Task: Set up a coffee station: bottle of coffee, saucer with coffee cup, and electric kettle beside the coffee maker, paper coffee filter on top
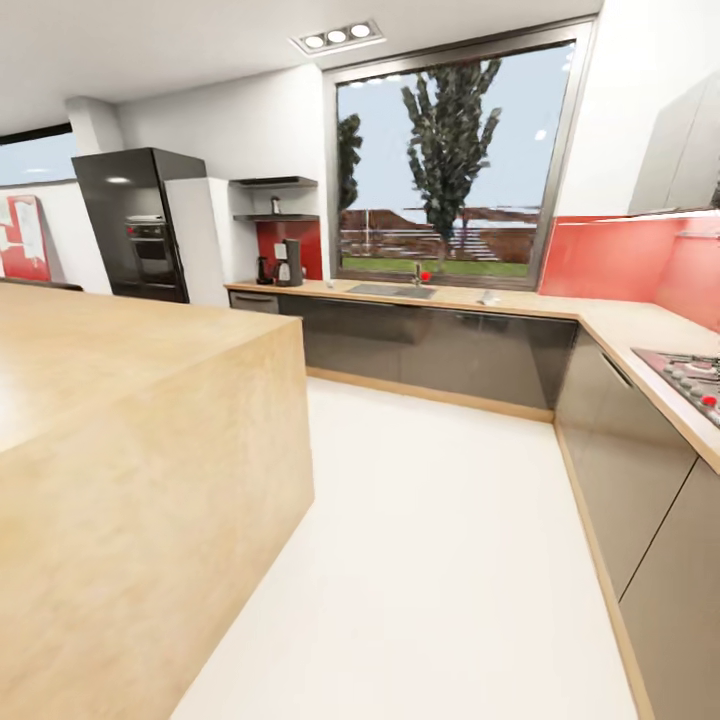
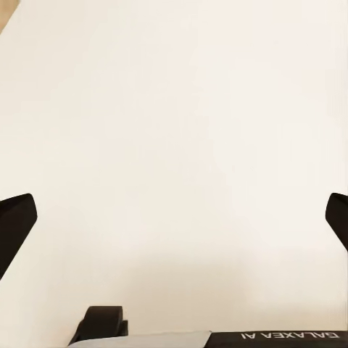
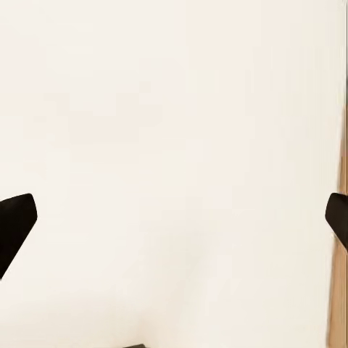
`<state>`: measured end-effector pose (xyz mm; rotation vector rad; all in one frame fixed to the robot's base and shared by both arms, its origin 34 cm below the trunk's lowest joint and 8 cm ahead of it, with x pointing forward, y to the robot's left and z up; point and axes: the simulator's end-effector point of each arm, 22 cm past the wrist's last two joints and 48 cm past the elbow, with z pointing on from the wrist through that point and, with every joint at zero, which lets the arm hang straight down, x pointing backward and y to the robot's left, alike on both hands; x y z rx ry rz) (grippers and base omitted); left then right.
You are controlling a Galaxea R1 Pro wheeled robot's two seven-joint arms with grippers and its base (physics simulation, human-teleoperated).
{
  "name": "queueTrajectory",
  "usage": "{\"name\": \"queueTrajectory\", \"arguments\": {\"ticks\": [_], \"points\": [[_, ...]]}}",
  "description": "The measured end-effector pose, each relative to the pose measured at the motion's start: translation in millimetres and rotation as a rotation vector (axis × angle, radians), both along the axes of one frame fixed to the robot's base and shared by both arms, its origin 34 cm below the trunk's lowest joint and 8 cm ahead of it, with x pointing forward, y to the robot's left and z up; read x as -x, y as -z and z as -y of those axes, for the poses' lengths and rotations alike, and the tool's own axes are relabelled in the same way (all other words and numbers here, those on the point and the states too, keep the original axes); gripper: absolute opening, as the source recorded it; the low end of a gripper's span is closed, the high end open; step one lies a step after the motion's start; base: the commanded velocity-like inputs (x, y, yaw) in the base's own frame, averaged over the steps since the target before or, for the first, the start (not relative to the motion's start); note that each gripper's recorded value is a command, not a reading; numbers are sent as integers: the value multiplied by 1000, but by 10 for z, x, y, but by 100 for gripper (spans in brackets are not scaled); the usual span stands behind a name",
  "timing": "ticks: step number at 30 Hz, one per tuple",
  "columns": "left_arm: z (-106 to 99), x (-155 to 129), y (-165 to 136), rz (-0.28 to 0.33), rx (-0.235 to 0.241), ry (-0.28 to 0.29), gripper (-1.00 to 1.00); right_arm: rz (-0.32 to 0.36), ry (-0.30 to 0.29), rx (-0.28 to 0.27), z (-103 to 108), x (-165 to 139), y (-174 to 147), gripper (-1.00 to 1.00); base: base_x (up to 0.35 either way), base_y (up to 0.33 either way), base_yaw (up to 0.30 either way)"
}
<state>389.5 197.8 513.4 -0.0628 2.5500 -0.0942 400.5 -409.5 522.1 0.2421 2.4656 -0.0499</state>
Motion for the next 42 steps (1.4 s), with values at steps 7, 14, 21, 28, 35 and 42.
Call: {"name": "queueTrajectory", "arguments": {"ticks": [7, 14, 21, 28, 35, 42], "points": [[1, 0, 0, 0, 0, 0, 100, 0, 0, 0, 0, -2, -1, 100, 281, -168, -7], [-2, 0, 0, 0, 0, -1, 100, 0, 0, 1, 1, 0, 0, 100, 281, -168, -1], [-3, 0, 0, 0, 0, -1, 100, -1, 0, 1, 2, 1, 1, 100, 281, -168, 0], [-3, 0, 0, 0, 0, -1, 100, 1, -1, 1, 0, -1, -1, 100, 281, -158, 0], [-3, 0, 0, 0, 0, -1, 100, 1, 0, 1, 2, -1, -2, 100, 286, -45, 0], [-7, 0, 0, 0, 0, -2, 100, 1, -1, 1, 0, -1, -2, 100, 328, -3, -17]]}}
